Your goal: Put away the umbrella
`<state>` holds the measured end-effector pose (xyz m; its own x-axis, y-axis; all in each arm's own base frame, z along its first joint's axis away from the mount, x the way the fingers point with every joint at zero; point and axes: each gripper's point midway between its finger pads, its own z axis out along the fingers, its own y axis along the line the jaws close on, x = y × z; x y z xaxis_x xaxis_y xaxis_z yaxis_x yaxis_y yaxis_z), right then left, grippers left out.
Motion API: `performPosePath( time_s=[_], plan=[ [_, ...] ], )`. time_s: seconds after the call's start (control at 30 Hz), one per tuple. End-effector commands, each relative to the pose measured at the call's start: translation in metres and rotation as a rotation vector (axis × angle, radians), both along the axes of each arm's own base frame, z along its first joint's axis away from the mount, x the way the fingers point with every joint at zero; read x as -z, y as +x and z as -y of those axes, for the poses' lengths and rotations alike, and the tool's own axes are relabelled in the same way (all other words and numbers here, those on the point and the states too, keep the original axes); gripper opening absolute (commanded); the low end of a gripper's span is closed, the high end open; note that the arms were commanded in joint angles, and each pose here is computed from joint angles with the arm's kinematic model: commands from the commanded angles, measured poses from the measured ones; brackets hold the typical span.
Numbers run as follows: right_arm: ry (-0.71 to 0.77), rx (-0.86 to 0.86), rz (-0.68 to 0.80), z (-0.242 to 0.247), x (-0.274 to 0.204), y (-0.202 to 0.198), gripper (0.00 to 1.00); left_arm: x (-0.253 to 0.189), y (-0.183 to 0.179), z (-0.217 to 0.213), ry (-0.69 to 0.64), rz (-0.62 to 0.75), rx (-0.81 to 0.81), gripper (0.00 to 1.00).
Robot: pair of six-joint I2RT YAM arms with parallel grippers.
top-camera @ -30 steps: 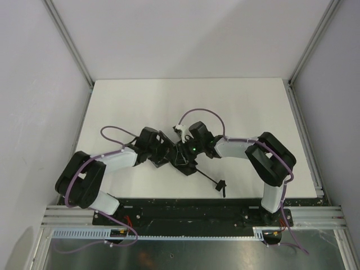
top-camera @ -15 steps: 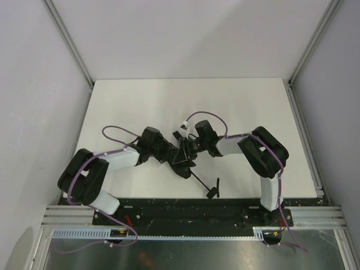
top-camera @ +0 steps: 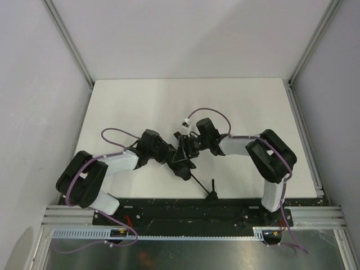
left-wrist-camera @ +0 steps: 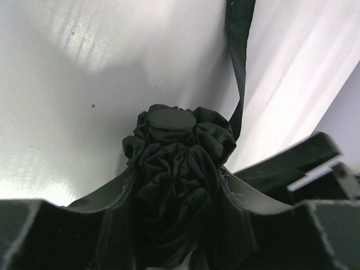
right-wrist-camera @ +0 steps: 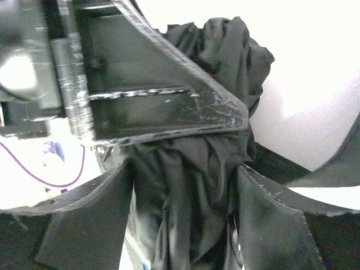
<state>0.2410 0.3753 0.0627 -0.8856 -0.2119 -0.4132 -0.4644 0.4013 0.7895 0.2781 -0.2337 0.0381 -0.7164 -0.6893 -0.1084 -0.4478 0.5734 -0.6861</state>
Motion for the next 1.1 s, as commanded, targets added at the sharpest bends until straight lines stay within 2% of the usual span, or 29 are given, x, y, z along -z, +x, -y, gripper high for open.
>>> performPosePath(
  time_s=[0.0, 0.13, 0.4, 0.6, 0.77, 0.83, 0.9, 1.07],
  plan=[
    [-0.015, 0.019, 0.241, -0.002, -0.043, 0.014, 0.75, -0.004, -0.009, 0.001, -0.003, 0.005, 0.022, 0.0],
    [-0.136, -0.001, 0.371, -0.007, -0.04, -0.003, 0.82, -0.005, -0.008, 0.001, -0.008, -0.017, -0.001, 0.0],
    [-0.545, 0.036, 0.666, -0.005, -0.003, -0.02, 0.84, -0.001, -0.014, -0.001, -0.005, -0.136, -0.033, 0.0],
    [-0.736, 0.092, 0.833, 0.001, 0.018, -0.008, 0.78, -0.004, -0.016, -0.002, -0.005, -0.152, -0.045, 0.0],
    [-0.807, 0.089, 0.899, 0.002, 0.031, 0.003, 0.7, -0.004, -0.019, -0.004, -0.001, -0.174, -0.058, 0.0],
    [-0.819, 0.076, 0.898, 0.003, 0.039, 0.005, 0.63, -0.003, -0.021, -0.004, -0.001, -0.184, -0.06, 0.0],
    [-0.836, 0.07, 0.89, 0.006, 0.047, 0.008, 0.52, -0.003, -0.021, -0.004, -0.004, -0.189, -0.058, 0.0],
    [-0.851, 0.041, 0.836, 0.015, 0.061, 0.011, 0.09, -0.002, -0.023, -0.003, -0.01, -0.2, -0.052, 0.0]
  ],
)
